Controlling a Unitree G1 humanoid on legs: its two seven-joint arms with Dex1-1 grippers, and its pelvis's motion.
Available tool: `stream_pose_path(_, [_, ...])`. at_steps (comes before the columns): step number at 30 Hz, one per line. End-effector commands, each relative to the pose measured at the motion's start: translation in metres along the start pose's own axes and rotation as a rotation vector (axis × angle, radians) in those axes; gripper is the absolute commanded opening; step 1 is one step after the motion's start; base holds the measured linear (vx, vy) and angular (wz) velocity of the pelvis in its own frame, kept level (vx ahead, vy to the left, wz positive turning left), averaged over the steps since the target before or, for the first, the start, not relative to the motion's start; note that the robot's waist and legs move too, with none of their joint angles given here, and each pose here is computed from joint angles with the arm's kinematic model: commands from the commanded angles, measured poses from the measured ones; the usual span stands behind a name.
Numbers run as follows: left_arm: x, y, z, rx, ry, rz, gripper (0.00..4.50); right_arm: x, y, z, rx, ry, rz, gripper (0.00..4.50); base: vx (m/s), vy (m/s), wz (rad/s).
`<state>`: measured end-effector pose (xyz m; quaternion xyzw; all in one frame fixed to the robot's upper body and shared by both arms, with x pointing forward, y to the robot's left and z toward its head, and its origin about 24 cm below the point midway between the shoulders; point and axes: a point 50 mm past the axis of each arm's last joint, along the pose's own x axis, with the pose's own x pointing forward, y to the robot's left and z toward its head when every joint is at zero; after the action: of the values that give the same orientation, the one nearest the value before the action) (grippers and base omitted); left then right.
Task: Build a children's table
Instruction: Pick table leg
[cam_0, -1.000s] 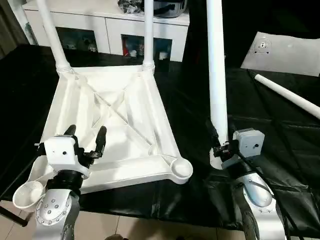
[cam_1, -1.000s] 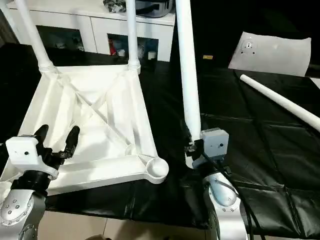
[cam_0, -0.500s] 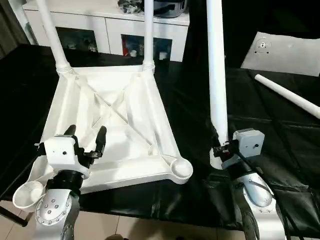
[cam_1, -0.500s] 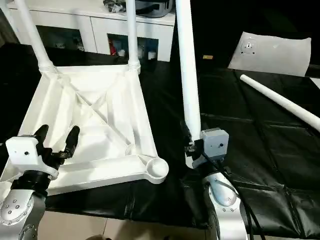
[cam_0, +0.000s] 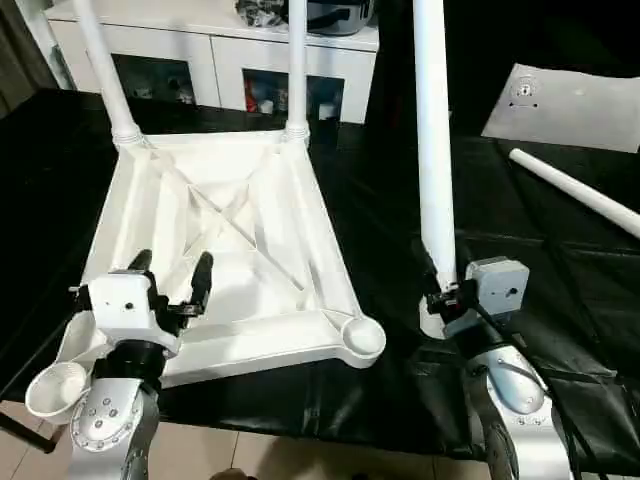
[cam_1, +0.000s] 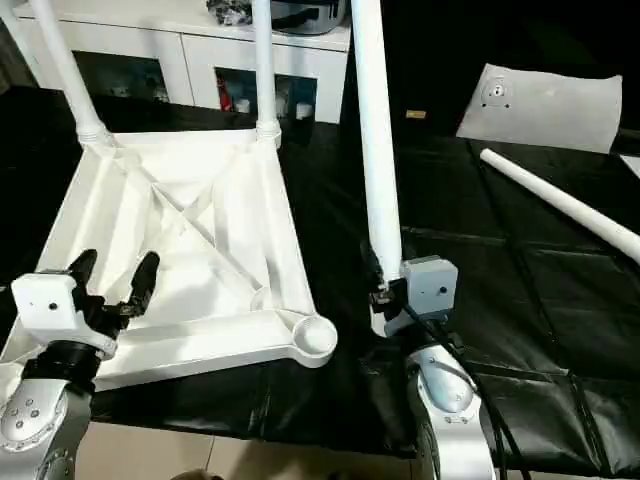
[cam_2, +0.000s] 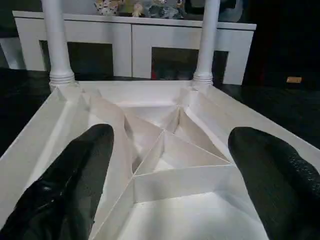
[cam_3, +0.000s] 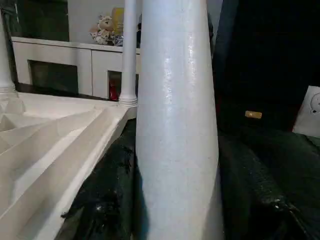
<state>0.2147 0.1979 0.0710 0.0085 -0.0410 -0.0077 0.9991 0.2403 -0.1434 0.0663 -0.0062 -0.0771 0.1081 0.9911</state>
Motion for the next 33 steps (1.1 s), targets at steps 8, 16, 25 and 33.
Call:
stream_pose_path(8, [0.0015,-0.0006,0.0011,0.0,-0.011,-0.003,4.09,0.0017,-0.0009,0.0011,0.003,-0.002,0.0,1.85,0.0,0.0,0.0])
stream_pose_path(16, [0.0015,-0.0006,0.0011,0.0,-0.011,-0.003,4.09,0.0017,-0.0009,0.0011,0.003,-0.002,0.0,1.85,0.0,0.0,0.0])
stream_pose_path(25, [0.0015,-0.0006,0.0011,0.0,-0.011,-0.003,4.09,0.0017,-0.0009,0.0011,0.003,-0.002,0.0,1.85,0.0,0.0,0.0])
stream_pose_path(33, [0.0015,-0.0006,0.0011,0.0,-0.011,-0.003,4.09,0.0017,-0.0009,0.0011,0.003,-0.002,0.0,1.85,0.0,0.0,0.0])
